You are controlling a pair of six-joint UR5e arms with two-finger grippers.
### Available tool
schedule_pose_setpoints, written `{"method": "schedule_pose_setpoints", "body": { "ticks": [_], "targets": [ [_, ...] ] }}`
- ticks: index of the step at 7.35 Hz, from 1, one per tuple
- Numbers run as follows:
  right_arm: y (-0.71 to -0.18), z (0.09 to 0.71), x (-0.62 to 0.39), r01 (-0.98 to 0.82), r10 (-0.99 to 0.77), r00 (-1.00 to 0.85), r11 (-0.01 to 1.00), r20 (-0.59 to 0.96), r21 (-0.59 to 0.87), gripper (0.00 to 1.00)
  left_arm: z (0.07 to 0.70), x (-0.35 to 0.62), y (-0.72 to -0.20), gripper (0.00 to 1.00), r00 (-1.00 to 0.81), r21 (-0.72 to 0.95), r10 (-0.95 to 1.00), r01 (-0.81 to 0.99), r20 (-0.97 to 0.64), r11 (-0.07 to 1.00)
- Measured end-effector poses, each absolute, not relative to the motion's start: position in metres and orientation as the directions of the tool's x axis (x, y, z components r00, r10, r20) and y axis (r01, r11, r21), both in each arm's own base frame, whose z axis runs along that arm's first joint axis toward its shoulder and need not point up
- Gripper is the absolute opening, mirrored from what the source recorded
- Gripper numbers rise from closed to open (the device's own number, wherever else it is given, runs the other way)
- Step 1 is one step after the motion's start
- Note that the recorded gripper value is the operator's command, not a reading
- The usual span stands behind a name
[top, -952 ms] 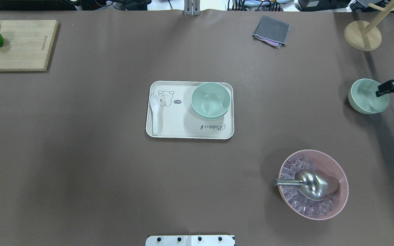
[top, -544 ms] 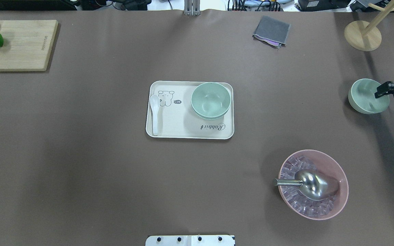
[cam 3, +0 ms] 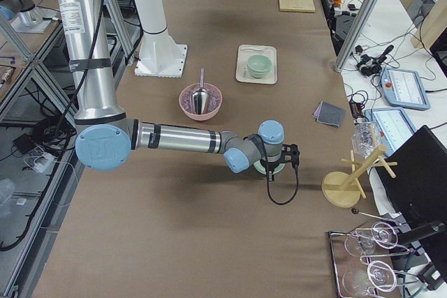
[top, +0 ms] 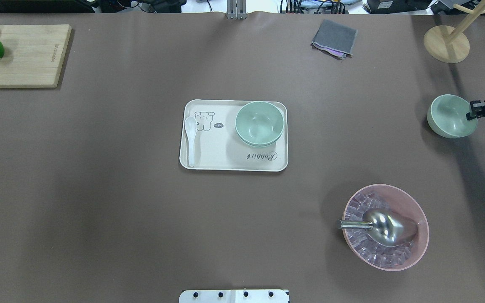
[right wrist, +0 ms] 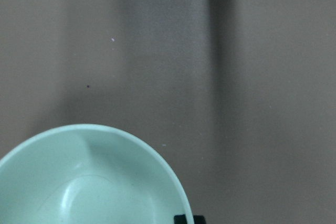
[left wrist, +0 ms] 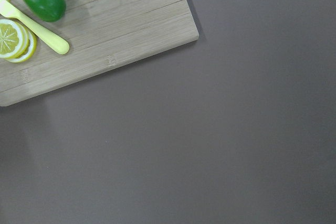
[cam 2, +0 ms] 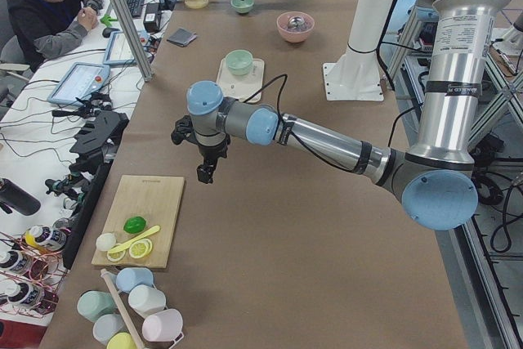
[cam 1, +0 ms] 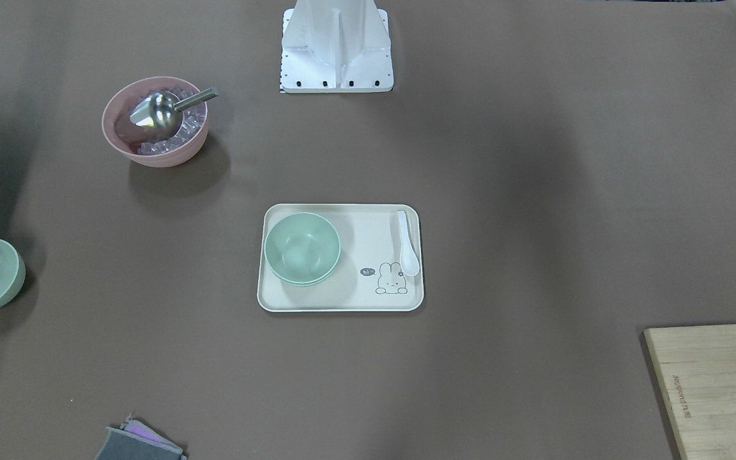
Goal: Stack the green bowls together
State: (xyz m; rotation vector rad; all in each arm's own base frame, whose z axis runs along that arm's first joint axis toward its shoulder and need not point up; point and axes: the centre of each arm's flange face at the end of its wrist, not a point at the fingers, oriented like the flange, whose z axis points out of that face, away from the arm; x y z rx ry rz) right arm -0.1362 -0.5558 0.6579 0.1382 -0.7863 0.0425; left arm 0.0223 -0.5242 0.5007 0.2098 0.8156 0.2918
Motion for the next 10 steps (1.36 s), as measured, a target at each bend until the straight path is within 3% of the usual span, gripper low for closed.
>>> {"method": "schedule_pose_setpoints", "body": {
  "ticks": [4, 10],
  "targets": [
    [-0.582, 0.582, -0.152, -0.143, 0.027, 0.611, 0.987, 0.791, 0.077, 0.0, 0.503, 0.022, -0.52, 0.98, 0.638, 0.288, 0.329, -0.171, -0.696, 0.942],
    [-0.601, 0.389, -0.27, -0.227, 0.088, 0.435, 0.974, 0.896, 0.015, 0.0, 0.505, 0.023, -0.519, 0.98, 0.636, 0.282, 0.325, -0.172, -0.7, 0.944]
  ]
}}
